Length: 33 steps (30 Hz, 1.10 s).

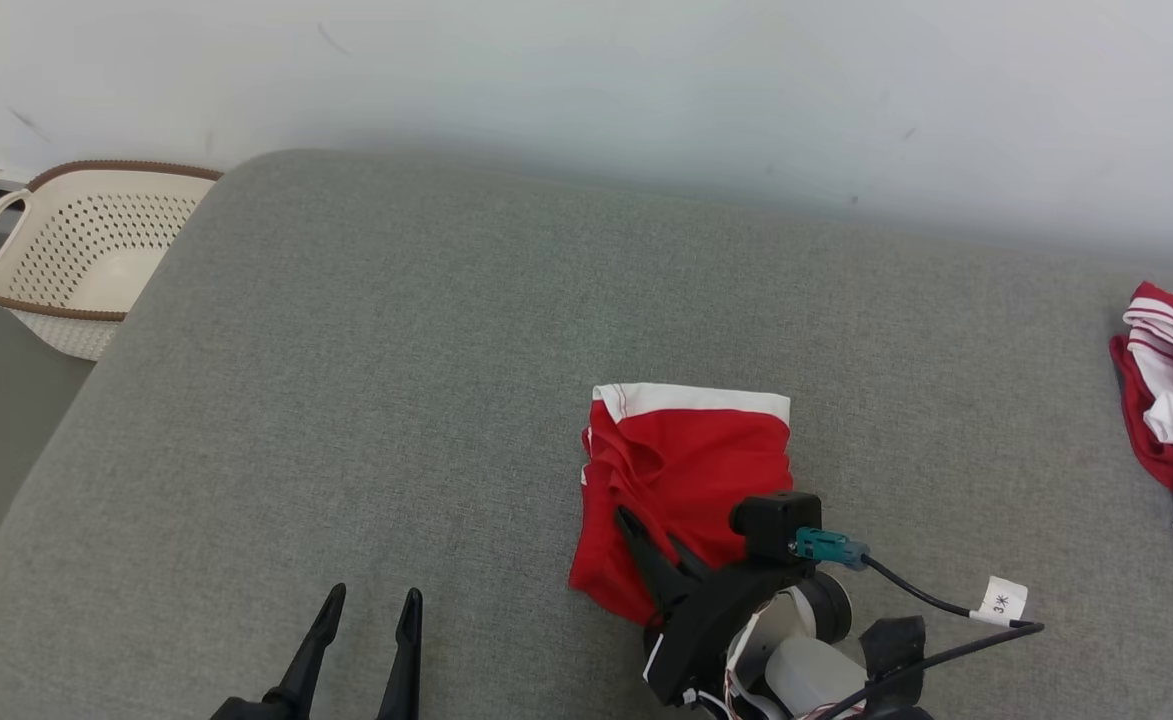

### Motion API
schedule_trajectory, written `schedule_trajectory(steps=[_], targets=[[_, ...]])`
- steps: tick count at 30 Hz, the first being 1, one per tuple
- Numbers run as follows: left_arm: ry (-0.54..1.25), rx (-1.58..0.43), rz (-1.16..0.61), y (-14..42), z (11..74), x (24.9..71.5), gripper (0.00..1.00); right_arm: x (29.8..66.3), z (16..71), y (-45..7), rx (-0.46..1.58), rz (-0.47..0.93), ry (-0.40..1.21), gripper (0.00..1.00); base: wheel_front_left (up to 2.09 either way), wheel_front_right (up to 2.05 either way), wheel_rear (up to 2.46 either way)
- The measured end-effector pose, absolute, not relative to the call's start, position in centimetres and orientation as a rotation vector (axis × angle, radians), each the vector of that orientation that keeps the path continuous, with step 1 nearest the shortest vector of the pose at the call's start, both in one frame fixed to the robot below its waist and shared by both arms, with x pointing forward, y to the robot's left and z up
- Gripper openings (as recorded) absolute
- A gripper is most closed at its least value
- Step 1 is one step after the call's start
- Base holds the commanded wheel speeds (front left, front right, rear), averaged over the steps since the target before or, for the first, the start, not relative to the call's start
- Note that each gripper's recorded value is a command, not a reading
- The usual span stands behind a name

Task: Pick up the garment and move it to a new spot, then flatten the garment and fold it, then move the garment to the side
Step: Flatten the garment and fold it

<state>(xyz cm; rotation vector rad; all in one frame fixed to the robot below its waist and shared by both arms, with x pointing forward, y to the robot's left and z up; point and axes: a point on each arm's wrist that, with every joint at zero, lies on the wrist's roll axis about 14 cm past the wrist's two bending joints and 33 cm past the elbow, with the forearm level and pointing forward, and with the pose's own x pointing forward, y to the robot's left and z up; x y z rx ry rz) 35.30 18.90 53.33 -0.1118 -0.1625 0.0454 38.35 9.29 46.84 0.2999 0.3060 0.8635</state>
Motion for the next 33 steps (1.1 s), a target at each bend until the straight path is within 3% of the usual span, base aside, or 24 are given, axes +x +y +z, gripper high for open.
schedule_trajectory(steps=[1,2,3,13,17,25,31,32,33], targets=[[-0.164,-0.112,0.046,18.9,53.4,35.2,1.00,38.2,46.7,9.4,0.293,0.868,0.314,0.41,0.00,0.00,0.00],[-0.166,-0.112,0.047,18.9,53.4,35.2,1.00,38.0,46.6,9.4,0.287,0.873,0.317,0.92,0.00,0.00,0.00],[-0.168,-0.112,0.047,19.0,53.5,35.1,1.00,37.9,46.7,9.5,0.293,0.876,0.317,1.00,0.00,0.00,0.00],[-0.180,-0.117,0.053,19.0,53.8,34.7,1.00,38.6,51.4,9.1,0.354,0.865,0.143,1.00,0.00,0.00,0.00],[-0.191,-0.118,0.051,19.0,54.1,34.8,1.00,40.0,54.1,6.3,0.358,0.803,0.025,1.00,0.00,0.00,0.00],[-0.207,-0.113,0.045,18.9,54.6,34.6,1.00,41.8,54.4,-1.2,0.265,0.599,-0.073,1.00,0.00,0.00,0.00],[-0.200,-0.112,0.050,19.0,54.4,34.4,1.00,41.6,52.7,-2.4,0.219,0.549,-0.049,0.98,0.00,0.00,0.00],[-0.199,-0.112,0.051,19.0,54.3,34.4,1.00,41.6,52.4,-2.3,0.212,0.550,-0.040,0.49,0.00,0.00,0.00],[-0.197,-0.112,0.052,19.0,54.3,34.4,1.00,41.6,52.0,-2.2,0.201,0.554,-0.030,0.21,0.00,0.00,0.00]])
